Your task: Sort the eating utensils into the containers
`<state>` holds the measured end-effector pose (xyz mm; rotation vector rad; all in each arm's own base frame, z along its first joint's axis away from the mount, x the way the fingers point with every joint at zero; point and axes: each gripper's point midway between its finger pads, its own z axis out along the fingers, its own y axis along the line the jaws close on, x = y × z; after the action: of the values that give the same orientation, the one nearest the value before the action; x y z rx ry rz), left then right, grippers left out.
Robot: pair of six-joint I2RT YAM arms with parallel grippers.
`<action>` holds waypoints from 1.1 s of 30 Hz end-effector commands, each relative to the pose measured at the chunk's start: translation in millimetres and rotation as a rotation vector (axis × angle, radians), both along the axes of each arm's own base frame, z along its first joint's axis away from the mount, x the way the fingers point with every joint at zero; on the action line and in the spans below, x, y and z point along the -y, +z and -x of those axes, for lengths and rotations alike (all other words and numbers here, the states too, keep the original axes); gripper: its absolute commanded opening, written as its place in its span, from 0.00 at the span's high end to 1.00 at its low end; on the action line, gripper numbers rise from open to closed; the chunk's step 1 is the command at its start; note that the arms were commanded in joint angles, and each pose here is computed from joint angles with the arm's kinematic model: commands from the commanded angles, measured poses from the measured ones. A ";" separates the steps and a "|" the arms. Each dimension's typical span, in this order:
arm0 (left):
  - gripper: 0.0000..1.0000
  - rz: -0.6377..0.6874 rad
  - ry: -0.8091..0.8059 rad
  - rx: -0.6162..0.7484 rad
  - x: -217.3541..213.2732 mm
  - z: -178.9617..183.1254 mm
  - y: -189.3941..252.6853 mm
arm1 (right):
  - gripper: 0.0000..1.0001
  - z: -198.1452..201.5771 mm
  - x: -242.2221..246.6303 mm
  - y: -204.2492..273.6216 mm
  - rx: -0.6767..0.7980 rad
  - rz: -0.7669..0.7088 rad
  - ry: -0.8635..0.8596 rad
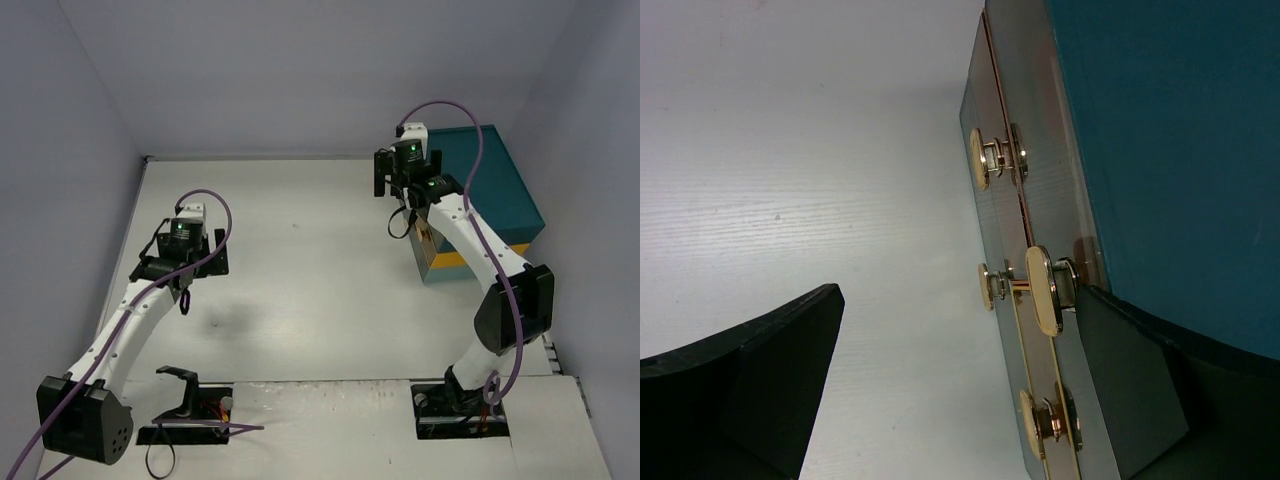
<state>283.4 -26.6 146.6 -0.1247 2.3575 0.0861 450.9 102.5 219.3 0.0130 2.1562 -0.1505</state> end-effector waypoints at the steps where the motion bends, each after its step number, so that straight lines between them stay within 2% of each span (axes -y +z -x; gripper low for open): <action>1: 0.07 -0.012 0.014 0.071 -4.8 -10.6 16.4 | 0.00 5.4 33.4 37.1 0.062 0.028 -0.075; 5: 0.05 -0.021 0.027 0.081 -8.2 -8.6 20.2 | 0.00 14.2 19.3 83.9 0.155 -0.057 0.010; 9: 0.03 -0.024 0.050 0.114 -13.5 -1.8 39.8 | 0.00 41.8 24.7 145.2 0.292 -0.090 0.045; 13: 0.02 -0.048 0.090 0.223 -25.9 6.5 89.4 | 0.00 78.5 46.6 191.0 0.413 -0.068 0.018; 17: 0.03 -0.100 0.115 0.355 -41.6 19.6 152.9 | 0.00 139.6 84.6 231.2 0.555 -0.051 -0.071; 19: 0.03 -0.110 0.132 0.438 -48.4 26.7 190.0 | 0.00 163.4 97.4 232.4 0.587 -0.040 -0.096; 23: 0.03 -0.136 0.173 0.520 -61.0 42.6 230.1 | 0.00 215.7 127.4 239.2 0.678 -0.037 -0.173; 25: 0.02 -0.129 0.185 0.563 -63.4 48.7 246.3 | 0.00 229.8 136.2 234.8 0.695 -0.031 -0.200; 33: 0.02 -0.117 0.201 0.603 -68.0 64.7 253.1 | 0.00 260.0 144.6 231.7 0.747 -0.023 -0.179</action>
<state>218.8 36.0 399.8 -0.2793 1.7279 0.2121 190.8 -38.5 441.4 0.2296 1.4494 -0.1712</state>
